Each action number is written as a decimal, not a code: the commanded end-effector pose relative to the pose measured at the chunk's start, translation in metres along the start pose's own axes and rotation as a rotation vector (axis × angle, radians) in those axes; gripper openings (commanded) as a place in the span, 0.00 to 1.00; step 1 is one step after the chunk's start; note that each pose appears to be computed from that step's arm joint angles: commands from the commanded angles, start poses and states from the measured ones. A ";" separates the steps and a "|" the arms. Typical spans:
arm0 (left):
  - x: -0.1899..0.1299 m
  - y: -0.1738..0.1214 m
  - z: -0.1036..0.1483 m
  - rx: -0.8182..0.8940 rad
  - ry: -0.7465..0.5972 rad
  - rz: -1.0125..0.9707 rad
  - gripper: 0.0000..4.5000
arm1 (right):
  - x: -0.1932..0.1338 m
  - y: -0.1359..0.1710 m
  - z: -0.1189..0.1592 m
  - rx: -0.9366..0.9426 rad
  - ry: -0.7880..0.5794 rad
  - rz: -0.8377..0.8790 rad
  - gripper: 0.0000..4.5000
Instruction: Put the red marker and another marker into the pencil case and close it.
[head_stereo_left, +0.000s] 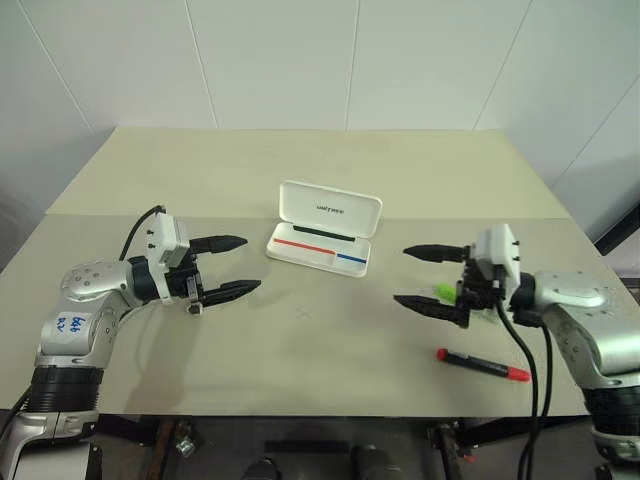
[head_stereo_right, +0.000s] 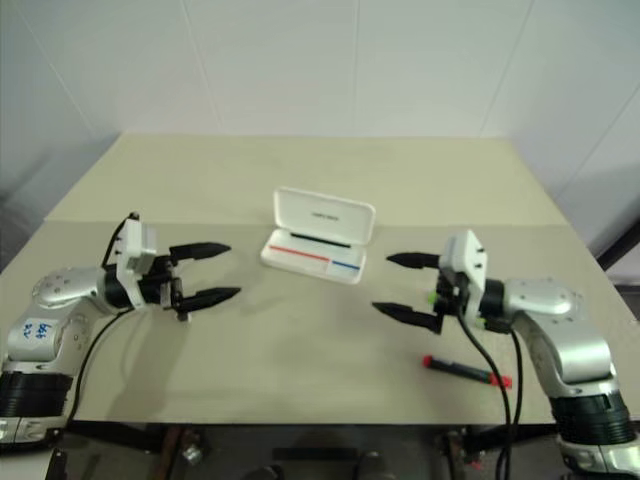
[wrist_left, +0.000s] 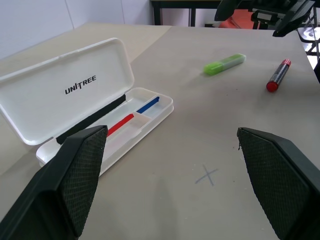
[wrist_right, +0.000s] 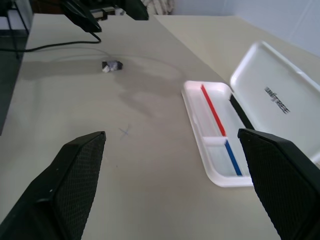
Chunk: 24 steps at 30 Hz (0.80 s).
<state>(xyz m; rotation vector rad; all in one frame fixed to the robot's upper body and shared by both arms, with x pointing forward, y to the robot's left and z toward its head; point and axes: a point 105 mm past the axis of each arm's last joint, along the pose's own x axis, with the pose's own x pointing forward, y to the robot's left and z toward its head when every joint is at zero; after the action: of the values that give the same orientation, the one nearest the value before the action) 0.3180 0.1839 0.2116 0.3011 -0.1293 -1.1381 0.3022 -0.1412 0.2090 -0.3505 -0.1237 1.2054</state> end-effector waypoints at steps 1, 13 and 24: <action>-0.004 0.006 0.017 0.070 -0.024 0.012 0.99 | 0.009 -0.004 0.007 -0.039 -0.005 0.022 1.00; -0.025 0.016 0.010 0.107 0.107 0.043 1.00 | 0.040 -0.041 -0.038 -0.139 0.207 0.059 0.71; -0.029 0.014 0.005 0.112 0.148 0.068 1.00 | 0.066 -0.059 -0.064 -0.245 0.424 0.159 0.71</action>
<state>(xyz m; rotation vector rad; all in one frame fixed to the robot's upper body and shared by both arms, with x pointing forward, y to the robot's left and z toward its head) 0.3198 0.2109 0.2120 0.4377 -0.0418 -1.0619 0.3936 -0.1125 0.1535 -0.8033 0.1546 1.2462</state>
